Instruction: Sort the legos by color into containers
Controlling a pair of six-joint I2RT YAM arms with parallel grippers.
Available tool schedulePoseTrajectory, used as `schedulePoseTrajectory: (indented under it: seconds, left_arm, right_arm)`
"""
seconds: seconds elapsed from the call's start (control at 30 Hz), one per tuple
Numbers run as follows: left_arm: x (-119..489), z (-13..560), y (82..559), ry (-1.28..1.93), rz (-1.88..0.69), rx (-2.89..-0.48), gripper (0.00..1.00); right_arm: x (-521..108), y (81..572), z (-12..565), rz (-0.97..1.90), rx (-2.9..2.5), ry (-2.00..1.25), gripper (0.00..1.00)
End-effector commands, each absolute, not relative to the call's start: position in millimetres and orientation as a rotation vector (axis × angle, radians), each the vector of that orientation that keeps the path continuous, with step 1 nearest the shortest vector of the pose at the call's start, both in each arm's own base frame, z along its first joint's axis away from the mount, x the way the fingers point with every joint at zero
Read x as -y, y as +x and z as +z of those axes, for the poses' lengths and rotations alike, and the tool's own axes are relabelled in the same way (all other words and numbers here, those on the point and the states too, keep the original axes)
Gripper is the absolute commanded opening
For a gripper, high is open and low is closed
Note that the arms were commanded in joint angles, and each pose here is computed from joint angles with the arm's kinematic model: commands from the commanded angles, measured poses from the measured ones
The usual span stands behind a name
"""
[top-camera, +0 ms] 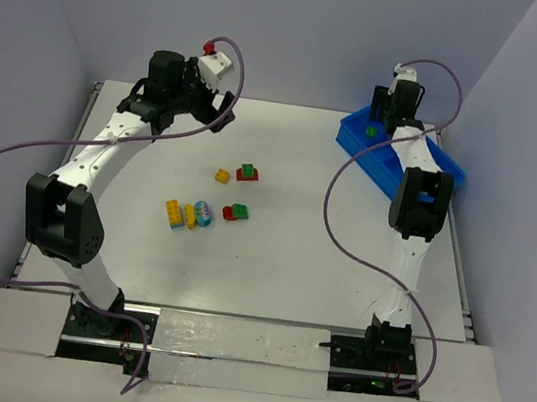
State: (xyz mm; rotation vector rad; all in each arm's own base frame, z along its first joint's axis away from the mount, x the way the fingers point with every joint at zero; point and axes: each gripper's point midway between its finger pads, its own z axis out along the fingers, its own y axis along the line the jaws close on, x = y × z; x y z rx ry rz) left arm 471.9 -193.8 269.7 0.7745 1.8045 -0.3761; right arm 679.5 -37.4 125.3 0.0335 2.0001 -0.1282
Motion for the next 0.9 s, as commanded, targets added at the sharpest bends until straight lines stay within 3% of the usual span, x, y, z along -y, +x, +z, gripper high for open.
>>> schedulePoseTrajectory:
  seconds: [0.0,0.07,0.27,0.43,0.87]
  left_arm:
    - [206.0,228.7,447.1,0.966,-0.499,-1.844,0.98]
    - [210.2,204.6,437.5,1.034,-0.557,-1.887,0.97]
    - [211.7,150.6,418.5,1.232,-0.638,-1.948,0.90]
    - [202.4,119.1,412.1,1.584,-0.606,-1.735,0.88]
    - [189.7,56.2,420.5,1.974,-0.631,-1.534,0.84]
  right_arm:
    - [30.5,660.4,245.6,-0.091,-1.813,0.034,0.87]
    - [27.9,646.9,269.0,-0.075,-1.800,0.035,1.00]
    - [11.9,613.3,309.3,0.006,-1.801,-0.016,1.00]
    - [-18.7,576.6,330.8,0.160,-1.847,-0.144,1.00]
    - [-40.3,503.4,317.1,0.312,-2.002,-0.267,1.00]
